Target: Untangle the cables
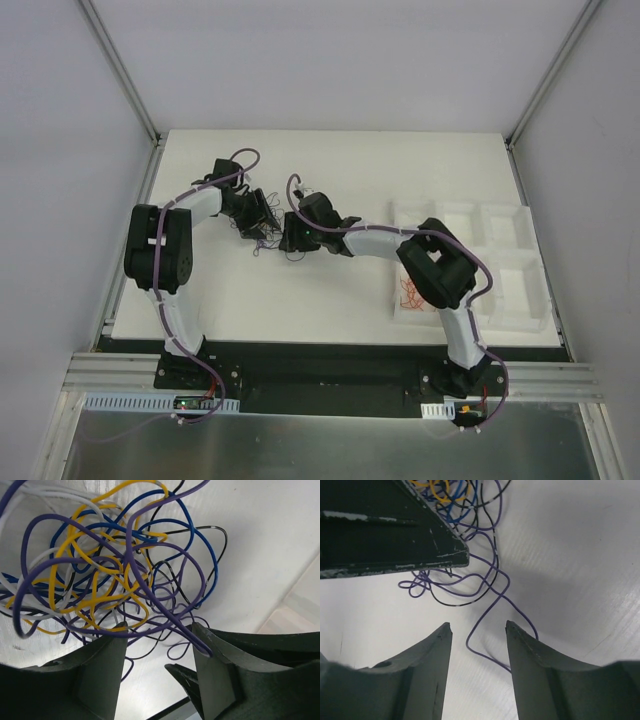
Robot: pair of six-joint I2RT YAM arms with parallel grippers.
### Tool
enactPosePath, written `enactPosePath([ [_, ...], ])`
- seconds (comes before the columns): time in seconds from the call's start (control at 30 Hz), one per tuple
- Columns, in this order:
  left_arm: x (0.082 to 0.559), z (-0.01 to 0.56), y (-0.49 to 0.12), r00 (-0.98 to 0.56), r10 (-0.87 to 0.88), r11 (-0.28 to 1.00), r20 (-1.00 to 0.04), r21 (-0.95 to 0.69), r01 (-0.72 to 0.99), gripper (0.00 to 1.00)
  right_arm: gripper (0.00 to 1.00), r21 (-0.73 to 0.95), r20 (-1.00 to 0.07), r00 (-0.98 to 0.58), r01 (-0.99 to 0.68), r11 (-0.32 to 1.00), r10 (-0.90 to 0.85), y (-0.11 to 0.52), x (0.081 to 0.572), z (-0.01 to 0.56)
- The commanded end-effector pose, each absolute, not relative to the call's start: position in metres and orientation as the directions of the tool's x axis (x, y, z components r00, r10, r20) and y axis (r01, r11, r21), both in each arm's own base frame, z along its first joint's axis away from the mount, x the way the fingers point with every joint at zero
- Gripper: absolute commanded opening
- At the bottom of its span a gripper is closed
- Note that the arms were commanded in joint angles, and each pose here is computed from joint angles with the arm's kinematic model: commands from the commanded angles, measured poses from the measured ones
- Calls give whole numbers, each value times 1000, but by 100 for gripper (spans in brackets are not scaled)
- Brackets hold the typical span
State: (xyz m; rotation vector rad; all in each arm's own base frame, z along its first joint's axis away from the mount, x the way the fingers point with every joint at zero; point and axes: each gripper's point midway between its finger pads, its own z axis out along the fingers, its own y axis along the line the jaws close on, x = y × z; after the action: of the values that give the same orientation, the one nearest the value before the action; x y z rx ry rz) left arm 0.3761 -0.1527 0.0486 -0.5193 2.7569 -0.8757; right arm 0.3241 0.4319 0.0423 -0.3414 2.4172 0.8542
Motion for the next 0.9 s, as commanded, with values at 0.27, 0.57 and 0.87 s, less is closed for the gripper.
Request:
enactPosePath([
  [0.27, 382, 34, -146, -919, -385, 805, -91, -520, -285, 44, 0, 553, -589, -808, -414, 723, -13, 453, 330, 57],
  [0.57, 382, 29, -142, -924, -370, 822, -96, -498, -277, 40, 0, 592, -700, -713, -539, 599, 51, 392, 266, 175],
  [0.87, 380, 16, -135, -928, -361, 845, -88, -451, -286, 40, 0, 521, -822, -544, -597, 610, 170, 299, 217, 290],
])
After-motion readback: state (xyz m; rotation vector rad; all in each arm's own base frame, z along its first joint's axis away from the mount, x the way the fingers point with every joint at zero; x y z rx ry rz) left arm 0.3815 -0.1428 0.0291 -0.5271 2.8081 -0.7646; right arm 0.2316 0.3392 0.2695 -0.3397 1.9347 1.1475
